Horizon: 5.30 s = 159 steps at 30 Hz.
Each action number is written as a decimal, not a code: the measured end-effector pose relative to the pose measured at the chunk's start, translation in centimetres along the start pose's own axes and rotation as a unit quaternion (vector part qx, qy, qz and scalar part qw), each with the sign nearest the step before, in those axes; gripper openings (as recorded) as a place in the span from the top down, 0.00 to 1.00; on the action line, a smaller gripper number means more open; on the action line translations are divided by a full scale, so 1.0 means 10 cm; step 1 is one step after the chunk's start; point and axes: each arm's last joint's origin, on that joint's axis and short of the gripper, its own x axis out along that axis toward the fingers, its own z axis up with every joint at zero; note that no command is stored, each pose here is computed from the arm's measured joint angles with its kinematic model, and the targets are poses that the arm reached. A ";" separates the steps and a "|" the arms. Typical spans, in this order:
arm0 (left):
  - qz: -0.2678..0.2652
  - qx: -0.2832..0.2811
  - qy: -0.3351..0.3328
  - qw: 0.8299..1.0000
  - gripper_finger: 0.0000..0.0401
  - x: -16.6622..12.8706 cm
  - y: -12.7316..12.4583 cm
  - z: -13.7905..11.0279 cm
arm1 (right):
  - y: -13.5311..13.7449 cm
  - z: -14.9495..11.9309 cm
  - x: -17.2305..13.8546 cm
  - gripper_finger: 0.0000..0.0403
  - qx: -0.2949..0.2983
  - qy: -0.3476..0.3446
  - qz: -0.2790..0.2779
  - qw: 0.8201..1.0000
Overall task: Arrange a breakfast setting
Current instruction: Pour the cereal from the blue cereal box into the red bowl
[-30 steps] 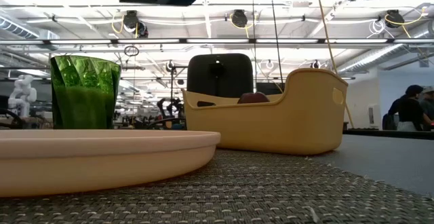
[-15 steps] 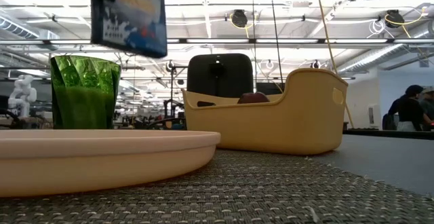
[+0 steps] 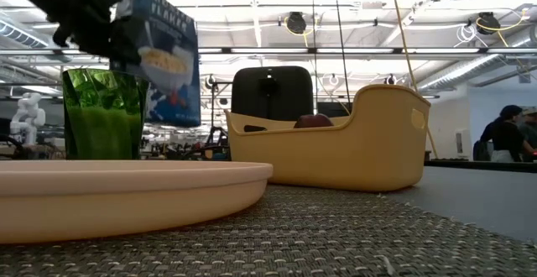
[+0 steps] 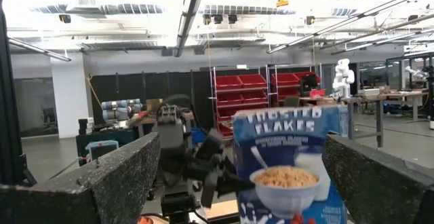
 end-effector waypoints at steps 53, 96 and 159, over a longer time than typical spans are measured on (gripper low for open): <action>-0.019 -0.024 0.049 0.998 0.43 0.19 0.05 -0.90 | 0.00 -0.04 0.00 0.02 -0.006 0.021 0.000 1.000; -0.031 -0.001 0.024 0.999 0.02 0.13 -0.03 -0.54 | 0.00 -0.04 0.00 0.02 -0.006 0.021 0.000 1.000; -0.073 -0.044 -0.062 0.994 0.02 -0.10 -0.10 0.51 | 0.00 -0.04 0.00 0.02 -0.016 0.021 0.000 1.000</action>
